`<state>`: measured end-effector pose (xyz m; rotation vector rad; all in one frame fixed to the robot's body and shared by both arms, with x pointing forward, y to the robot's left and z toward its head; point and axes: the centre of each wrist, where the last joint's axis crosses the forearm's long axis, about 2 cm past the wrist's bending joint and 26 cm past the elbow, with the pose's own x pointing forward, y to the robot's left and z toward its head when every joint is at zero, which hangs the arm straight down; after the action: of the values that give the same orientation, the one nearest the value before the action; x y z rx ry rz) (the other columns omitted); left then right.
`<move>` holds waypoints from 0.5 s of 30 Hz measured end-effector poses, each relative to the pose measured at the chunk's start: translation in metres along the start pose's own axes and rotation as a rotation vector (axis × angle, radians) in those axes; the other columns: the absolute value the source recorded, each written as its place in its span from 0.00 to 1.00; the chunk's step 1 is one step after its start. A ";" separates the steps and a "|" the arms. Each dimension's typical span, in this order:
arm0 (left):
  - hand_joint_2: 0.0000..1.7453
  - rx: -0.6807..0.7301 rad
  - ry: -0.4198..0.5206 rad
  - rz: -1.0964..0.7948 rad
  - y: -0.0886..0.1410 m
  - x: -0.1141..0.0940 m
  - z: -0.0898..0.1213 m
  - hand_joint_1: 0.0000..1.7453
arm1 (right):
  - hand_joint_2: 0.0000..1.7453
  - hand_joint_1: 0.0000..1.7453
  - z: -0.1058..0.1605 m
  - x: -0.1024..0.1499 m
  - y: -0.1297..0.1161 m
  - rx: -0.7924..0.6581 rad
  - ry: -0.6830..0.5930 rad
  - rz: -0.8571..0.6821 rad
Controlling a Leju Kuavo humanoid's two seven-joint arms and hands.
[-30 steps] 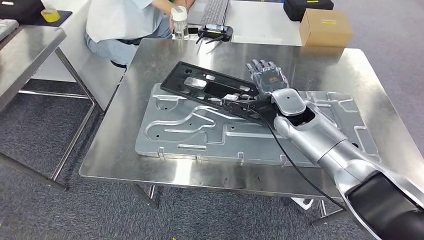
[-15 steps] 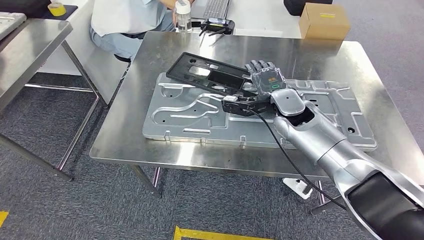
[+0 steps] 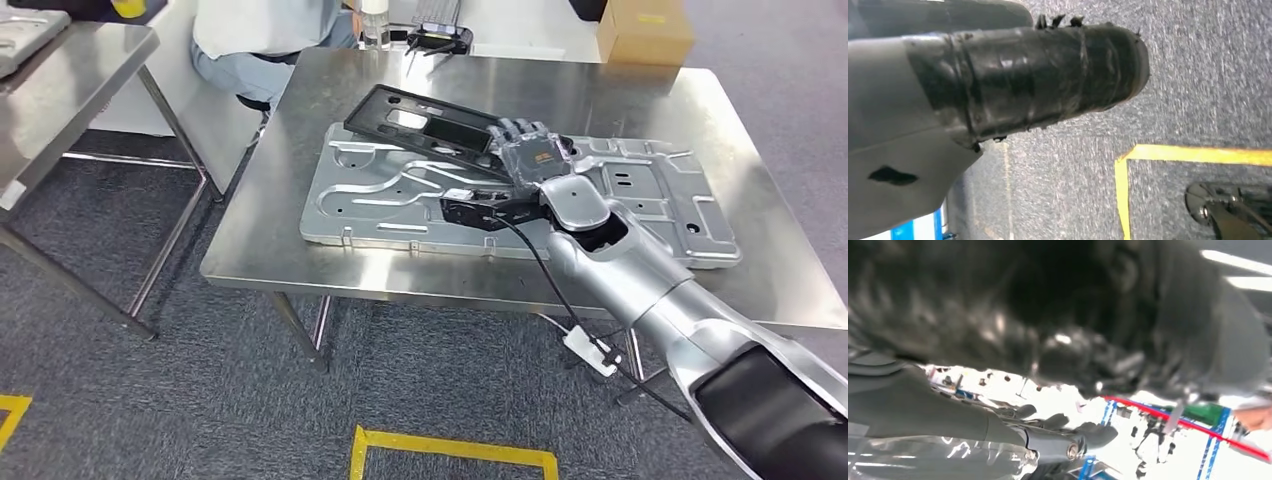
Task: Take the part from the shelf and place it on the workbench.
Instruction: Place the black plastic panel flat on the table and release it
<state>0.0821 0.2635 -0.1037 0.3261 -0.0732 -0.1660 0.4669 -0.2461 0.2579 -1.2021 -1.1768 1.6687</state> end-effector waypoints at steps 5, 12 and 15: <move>0.00 -0.001 0.010 -0.001 0.001 -0.003 -0.001 0.00 | 0.00 0.00 -0.001 -0.001 -0.007 -0.002 0.001 0.008; 0.00 -0.010 0.013 0.006 0.002 -0.001 -0.001 0.00 | 0.00 0.00 -0.002 -0.008 -0.017 0.008 0.017 0.032; 0.00 -0.016 0.017 0.006 0.002 -0.004 -0.002 0.00 | 0.00 0.00 0.000 -0.015 -0.020 0.000 0.025 0.040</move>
<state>0.0789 0.2666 -0.1047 0.3117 -0.0558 -0.1572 0.4725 -0.2544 0.2815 -1.2509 -1.1437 1.6783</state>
